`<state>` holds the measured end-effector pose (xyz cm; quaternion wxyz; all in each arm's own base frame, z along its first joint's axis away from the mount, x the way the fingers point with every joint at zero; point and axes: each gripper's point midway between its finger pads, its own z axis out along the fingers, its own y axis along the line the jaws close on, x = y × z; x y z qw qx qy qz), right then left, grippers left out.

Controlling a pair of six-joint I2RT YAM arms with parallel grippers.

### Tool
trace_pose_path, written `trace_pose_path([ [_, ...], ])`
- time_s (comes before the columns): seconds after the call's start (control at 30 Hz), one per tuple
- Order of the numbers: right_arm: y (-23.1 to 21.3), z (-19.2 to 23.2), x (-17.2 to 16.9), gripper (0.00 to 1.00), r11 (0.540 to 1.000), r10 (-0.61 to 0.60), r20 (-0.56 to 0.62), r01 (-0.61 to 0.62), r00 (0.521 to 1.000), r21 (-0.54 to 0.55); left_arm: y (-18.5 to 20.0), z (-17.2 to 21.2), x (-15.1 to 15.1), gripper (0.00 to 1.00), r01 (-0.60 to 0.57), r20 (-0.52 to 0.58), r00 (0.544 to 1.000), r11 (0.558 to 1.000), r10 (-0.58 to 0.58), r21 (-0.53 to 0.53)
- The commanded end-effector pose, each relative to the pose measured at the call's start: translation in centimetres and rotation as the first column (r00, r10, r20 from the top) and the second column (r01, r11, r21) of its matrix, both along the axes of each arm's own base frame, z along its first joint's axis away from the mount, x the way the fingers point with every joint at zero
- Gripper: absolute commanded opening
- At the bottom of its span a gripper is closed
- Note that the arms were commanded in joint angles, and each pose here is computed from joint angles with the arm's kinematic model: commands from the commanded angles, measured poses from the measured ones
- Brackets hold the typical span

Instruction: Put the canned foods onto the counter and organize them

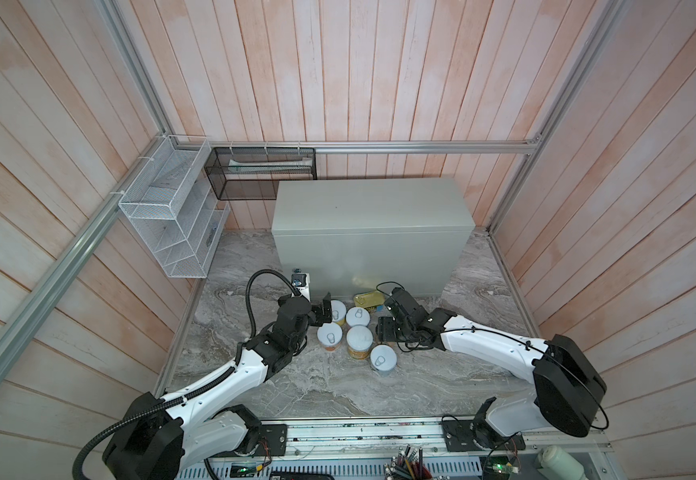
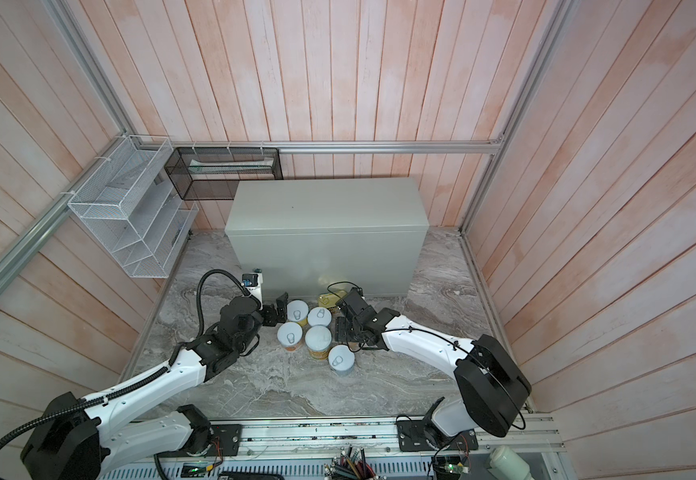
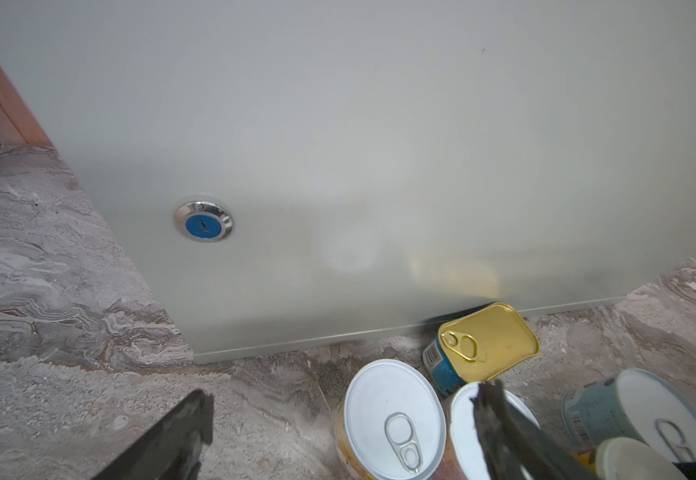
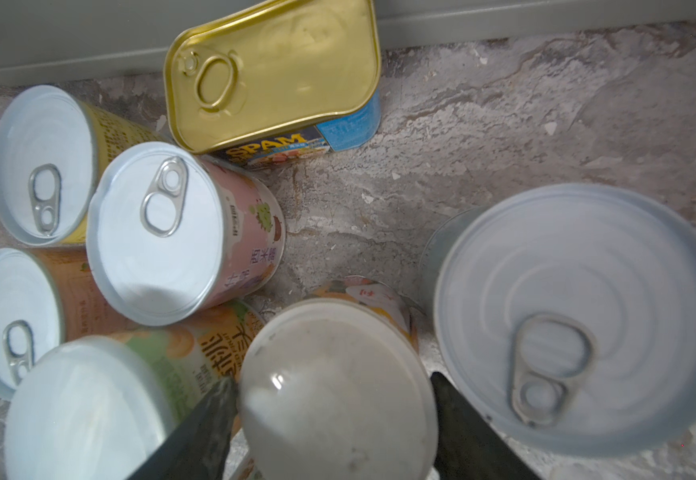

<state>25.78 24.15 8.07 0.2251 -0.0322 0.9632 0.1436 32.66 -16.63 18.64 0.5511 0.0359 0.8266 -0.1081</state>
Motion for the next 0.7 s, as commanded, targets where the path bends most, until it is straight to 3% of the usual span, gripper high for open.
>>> trace_pose_path([
  [0.0, 0.01, -0.37, -0.16, 0.72, 0.999, -0.003, -0.014, 0.003, 1.0, -0.037, 0.36, -0.69, -0.11, 1.0, -0.023, -0.009, 1.0, 1.0, 0.023, 0.007],
  [0.37, -0.51, -1.16, 0.14, 0.69, 0.993, -0.004, -0.013, 0.002, 1.0, -0.114, 0.59, -1.11, -0.27, 1.0, -0.031, -0.022, 0.999, 0.999, 0.032, 0.011],
  [0.67, -0.32, -0.91, 0.59, 0.56, 0.994, -0.009, 0.003, 0.009, 1.0, -0.109, 0.58, -1.38, -0.18, 1.0, -0.035, -0.027, 0.999, 0.999, 0.035, 0.016],
])
